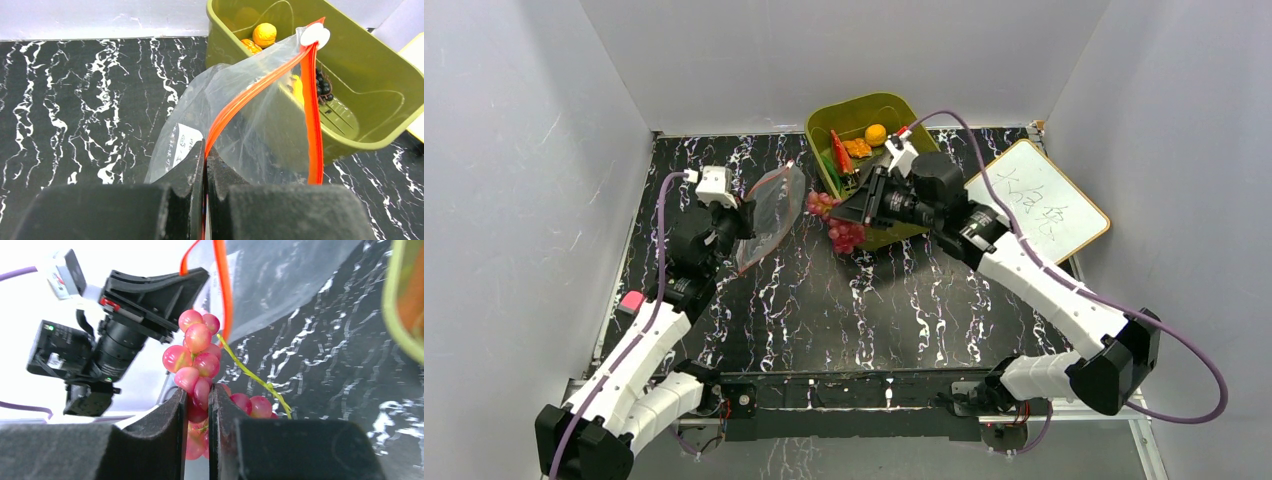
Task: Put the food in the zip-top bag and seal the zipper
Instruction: Place the fake fruit in the zipper food storage bag.
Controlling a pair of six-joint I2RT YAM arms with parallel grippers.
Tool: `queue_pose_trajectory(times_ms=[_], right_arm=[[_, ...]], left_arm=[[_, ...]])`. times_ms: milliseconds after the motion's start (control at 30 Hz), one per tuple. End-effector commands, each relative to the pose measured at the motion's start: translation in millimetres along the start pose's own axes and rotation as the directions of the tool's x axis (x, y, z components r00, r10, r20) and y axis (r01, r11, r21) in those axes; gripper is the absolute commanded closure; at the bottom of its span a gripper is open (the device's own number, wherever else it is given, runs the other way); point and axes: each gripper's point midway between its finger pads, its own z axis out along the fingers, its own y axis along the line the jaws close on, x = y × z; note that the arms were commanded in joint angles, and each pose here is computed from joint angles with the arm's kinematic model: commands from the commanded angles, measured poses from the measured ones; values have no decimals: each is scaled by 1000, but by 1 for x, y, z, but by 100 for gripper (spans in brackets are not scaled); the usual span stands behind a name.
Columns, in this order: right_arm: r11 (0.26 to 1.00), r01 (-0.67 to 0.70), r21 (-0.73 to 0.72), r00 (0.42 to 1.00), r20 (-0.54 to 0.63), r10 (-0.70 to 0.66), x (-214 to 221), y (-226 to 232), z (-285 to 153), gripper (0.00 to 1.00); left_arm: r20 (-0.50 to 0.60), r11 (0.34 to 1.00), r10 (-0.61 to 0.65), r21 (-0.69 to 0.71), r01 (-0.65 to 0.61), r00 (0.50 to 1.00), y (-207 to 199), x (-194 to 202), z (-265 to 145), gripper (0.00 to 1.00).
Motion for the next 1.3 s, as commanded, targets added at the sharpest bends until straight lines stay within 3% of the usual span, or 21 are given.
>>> queue_pose_trajectory(times_ms=[0, 167, 333, 533, 733, 1133, 1267], right_arm=[[965, -130, -227, 983, 99, 156, -8, 77, 9, 100], [932, -249, -264, 963, 36, 268, 10, 93, 35, 100], [939, -286, -193, 956, 7, 293, 17, 85, 62, 100], [935, -349, -61, 923, 149, 354, 3, 52, 79, 100], [906, -416, 79, 898, 195, 395, 3, 23, 98, 100], [838, -538, 90, 831, 228, 508, 1, 22, 124, 95], [789, -609, 77, 780, 234, 580, 7, 15, 133, 95]], left_arm=[[17, 995, -58, 79, 56, 998, -14, -4, -11, 100], [16, 991, -88, 100, 86, 996, -17, -1, -21, 100], [16, 987, -86, 139, 83, 996, -24, -3, -25, 100], [31, 973, -127, 197, 118, 991, -34, -13, -39, 100], [50, 948, -132, 299, 111, 990, -50, -16, -54, 100], [10, 921, -92, 382, 81, 996, -63, 4, -52, 100], [-5, 909, -105, 405, 98, 994, -68, 7, -52, 100]])
